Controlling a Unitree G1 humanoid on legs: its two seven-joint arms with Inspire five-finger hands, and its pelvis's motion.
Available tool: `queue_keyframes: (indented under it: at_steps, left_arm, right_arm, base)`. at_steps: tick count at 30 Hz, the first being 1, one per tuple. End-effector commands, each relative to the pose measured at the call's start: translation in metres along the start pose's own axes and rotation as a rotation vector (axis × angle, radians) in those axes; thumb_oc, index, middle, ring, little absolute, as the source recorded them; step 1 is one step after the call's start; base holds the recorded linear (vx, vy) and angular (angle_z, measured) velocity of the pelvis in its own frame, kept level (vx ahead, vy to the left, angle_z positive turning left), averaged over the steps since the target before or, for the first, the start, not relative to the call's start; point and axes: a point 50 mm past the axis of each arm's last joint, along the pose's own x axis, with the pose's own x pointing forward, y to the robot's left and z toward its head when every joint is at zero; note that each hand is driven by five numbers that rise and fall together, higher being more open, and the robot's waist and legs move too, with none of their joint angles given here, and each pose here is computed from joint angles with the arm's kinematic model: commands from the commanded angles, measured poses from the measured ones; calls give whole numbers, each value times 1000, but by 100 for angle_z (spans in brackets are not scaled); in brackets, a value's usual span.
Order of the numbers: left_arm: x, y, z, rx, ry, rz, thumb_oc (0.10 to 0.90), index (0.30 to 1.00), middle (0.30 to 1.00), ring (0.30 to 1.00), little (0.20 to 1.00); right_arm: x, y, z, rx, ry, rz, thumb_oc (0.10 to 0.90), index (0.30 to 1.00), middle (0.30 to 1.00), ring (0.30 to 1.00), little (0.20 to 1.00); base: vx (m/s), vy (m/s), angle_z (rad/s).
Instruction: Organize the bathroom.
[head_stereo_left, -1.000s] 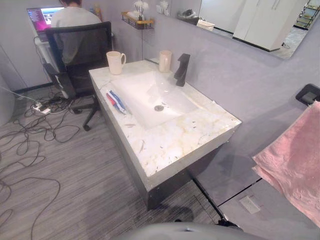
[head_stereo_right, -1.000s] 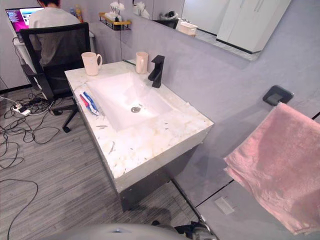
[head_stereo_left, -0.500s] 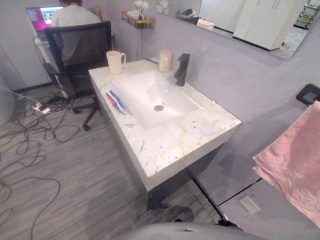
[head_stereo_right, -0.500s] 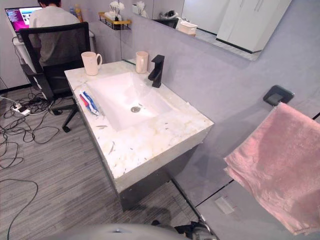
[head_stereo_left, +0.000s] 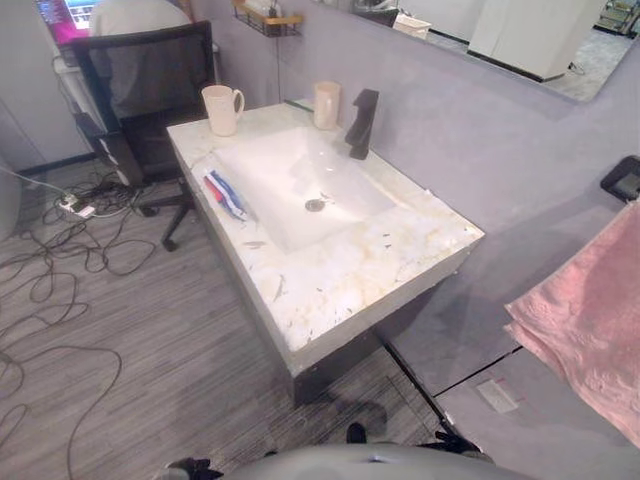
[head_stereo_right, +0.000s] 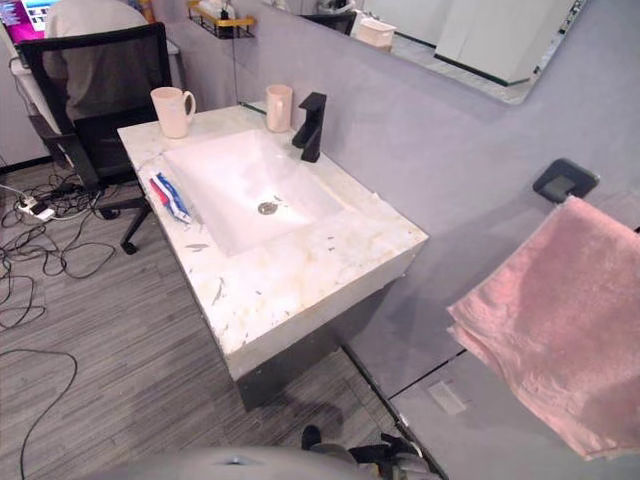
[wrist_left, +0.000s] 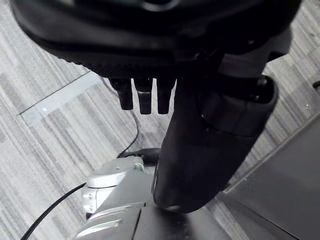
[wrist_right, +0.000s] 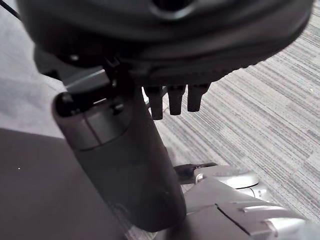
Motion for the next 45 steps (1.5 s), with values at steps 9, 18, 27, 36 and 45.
queue_keyframes:
  at_steps: [9,18,27,36,45]
  left_arm:
    - [0,-18,40,-54,-163,-49,800,900,900,900,900]
    - [-1,-20,58,-25,-210,-59,800,900,900,900,900]
    - [-2,-11,59,45,-202,-57,800,900,900,900,900]
    - [-2,-15,71,32,-186,-14,800,900,900,900,900]
    - [-4,-18,81,44,-263,-61,800,900,900,900,900]
  right_arm:
    - [2,-31,52,-69,-143,-83,800,900,900,900,900]
    - [1,-34,59,8,-143,-98,800,900,900,900,900]
    - [1,-24,69,-1,-180,-66,800,900,900,900,900]
    - [3,-15,43,-26,-82,-62,800,900,900,900,900]
    - [3,-36,38,-24,-43,-126,800,900,900,900,900]
  base:
    - [-173,86,7]
    - [-247,344,42]
    - [-289,306,2]
    - [-84,73,9]
    - [3,204,48]
